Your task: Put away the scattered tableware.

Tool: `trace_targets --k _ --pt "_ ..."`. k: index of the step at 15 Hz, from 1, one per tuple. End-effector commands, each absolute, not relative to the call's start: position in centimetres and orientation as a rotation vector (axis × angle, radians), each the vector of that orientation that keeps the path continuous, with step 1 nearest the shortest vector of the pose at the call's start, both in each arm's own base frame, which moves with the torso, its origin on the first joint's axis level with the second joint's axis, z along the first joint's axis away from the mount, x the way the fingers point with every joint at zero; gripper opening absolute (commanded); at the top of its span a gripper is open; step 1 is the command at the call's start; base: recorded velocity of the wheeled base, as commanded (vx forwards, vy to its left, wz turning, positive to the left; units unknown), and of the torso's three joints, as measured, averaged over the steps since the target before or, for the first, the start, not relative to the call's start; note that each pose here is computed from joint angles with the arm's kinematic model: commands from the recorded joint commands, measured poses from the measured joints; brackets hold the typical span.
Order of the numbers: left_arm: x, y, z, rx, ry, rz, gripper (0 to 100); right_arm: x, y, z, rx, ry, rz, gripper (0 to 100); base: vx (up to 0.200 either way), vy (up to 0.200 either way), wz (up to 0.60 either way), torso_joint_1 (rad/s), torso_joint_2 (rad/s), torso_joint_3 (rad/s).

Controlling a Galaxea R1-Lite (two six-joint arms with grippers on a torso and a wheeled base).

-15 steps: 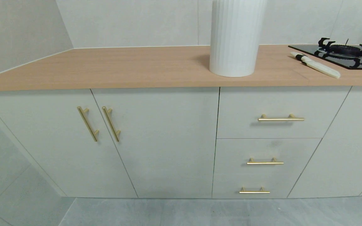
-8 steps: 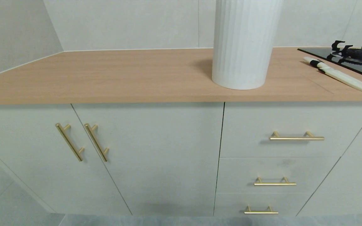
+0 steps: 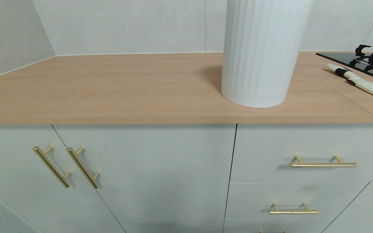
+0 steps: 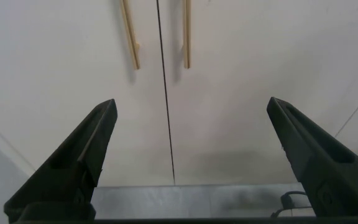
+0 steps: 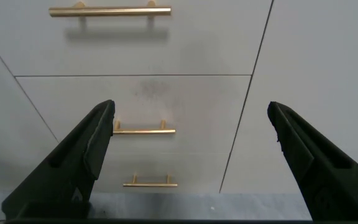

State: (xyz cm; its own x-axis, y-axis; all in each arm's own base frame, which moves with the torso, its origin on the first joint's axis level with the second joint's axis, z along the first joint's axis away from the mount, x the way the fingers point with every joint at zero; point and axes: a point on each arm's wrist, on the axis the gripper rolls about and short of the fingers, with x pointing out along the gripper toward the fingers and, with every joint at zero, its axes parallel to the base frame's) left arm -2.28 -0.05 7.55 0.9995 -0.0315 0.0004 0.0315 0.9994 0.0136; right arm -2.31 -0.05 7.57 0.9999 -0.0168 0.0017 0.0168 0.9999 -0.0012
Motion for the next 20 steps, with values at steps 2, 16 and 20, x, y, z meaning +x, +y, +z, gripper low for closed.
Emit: trace_targets --k 2,16,20 --pt "-2.28 -0.06 7.55 0.014 0.000 -0.031 100 -2.29 -0.05 7.57 -0.002 0.000 -0.017 100 0.000 0.000 0.00 0.000 0.00 0.000" --pt "-2.28 -0.06 7.55 0.014 0.000 -0.031 100 -2.29 -0.05 7.57 -0.002 0.000 -0.017 100 0.000 -0.014 -0.09 0.000 0.00 0.000" --pt "-2.28 -0.06 7.55 0.014 0.000 -0.031 100 -2.29 -0.05 7.57 -0.002 0.000 -0.015 100 0.000 -0.200 0.00 0.001 0.00 0.004"
